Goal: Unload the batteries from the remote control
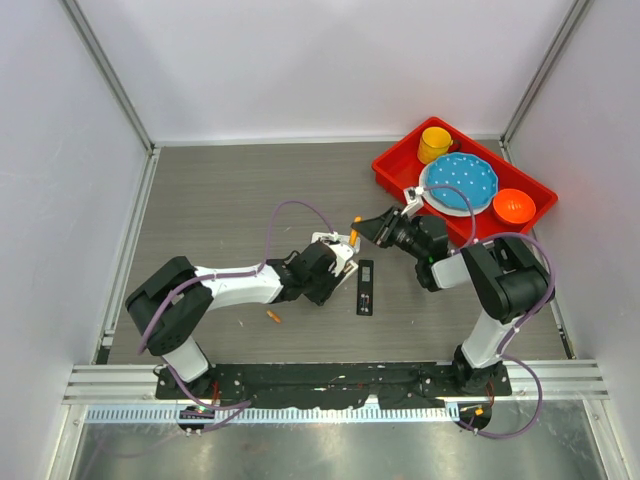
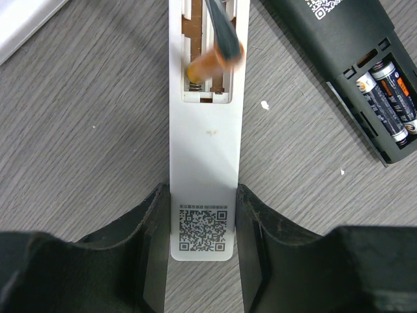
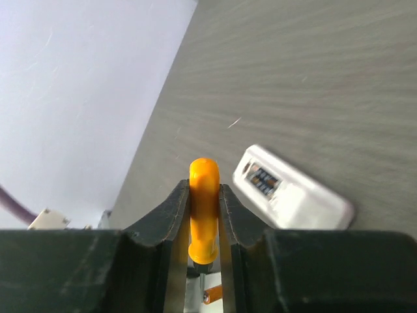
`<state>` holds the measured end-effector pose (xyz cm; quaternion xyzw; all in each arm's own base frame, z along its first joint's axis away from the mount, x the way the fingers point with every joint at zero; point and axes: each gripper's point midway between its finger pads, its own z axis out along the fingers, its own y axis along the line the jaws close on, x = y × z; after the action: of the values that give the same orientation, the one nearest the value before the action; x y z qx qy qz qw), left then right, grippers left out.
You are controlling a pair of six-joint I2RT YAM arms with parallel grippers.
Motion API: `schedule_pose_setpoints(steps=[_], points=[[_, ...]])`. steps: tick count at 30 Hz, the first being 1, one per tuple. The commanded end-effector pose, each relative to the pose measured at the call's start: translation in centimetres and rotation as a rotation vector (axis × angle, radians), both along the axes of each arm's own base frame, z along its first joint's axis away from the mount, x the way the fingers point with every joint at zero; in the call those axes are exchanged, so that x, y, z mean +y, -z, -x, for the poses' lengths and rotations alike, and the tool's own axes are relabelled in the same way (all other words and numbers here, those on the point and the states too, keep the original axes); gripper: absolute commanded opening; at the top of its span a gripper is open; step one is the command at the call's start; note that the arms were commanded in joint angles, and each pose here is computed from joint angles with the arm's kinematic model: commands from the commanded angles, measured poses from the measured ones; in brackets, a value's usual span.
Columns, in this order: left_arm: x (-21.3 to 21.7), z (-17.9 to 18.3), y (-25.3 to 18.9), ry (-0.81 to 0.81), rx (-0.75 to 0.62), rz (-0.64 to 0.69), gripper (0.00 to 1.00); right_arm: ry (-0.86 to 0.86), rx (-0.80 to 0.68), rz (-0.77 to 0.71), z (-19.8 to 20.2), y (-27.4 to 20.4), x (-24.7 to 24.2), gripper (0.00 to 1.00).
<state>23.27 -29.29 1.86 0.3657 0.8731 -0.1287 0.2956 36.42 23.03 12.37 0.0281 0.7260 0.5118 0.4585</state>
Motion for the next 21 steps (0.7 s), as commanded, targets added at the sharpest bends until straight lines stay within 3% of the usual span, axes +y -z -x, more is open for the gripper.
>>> schedule_pose_setpoints(steps=[1,10,21], points=[[0.6,0.8,2.4,0.013,0.057,-0.034,0.0,-0.155,0.052,-0.099,3.1,-1.4,2.2,0.01],[0.7,0.8,2.4,0.011,0.056,-0.035,0.0,-0.145,0.087,-0.059,2.9,0.1,2.2,0.01],[0.8,0.6,2.0,-0.001,0.041,-0.022,0.0,-0.082,0.051,-0.016,1.8,-2.0,1.3,0.01]])
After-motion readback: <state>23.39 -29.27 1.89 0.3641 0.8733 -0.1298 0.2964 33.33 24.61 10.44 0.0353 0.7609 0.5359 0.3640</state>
